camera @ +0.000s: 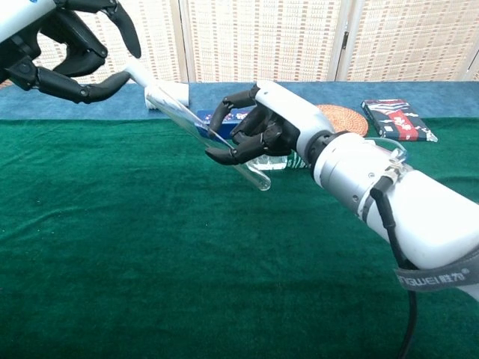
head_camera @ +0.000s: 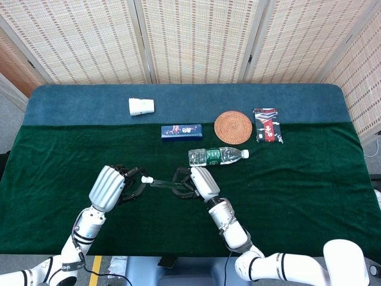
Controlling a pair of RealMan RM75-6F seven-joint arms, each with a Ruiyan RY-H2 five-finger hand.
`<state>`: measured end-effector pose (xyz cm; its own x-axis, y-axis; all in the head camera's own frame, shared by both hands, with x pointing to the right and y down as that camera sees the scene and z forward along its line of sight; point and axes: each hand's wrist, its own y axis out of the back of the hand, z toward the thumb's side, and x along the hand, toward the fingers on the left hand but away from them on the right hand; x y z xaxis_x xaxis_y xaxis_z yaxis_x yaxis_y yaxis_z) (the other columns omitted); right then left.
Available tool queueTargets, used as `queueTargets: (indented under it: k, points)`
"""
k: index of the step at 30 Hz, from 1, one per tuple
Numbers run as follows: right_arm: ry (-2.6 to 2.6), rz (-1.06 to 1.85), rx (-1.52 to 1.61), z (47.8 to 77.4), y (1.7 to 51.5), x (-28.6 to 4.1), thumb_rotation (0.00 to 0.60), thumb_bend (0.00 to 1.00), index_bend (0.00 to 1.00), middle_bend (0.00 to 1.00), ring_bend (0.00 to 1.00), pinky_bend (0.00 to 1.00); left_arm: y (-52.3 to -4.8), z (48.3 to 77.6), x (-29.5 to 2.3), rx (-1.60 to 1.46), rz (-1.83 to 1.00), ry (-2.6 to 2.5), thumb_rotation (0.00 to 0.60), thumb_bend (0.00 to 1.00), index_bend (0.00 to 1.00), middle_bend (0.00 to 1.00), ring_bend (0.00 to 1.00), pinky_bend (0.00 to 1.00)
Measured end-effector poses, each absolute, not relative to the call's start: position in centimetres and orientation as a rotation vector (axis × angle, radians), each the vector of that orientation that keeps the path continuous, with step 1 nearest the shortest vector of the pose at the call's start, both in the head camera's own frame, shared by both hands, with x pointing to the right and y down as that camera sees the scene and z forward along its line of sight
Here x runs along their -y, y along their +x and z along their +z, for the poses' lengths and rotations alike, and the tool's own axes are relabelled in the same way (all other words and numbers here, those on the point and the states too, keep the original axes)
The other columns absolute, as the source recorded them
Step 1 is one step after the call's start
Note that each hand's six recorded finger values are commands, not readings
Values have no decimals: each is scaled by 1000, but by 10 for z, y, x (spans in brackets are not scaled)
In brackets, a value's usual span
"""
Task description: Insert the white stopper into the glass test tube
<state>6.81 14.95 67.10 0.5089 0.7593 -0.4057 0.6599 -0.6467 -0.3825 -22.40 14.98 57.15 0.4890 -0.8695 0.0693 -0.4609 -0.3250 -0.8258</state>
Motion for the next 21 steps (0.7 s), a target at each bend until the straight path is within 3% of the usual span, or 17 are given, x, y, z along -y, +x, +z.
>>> queueTargets:
  k: [21]
  points:
    - [-2571,796,1246,668,65,-148,600,681,841,1000,1000,1000,-223,570,-153,-1112,-660,-1977,600,470,625,982,860,796]
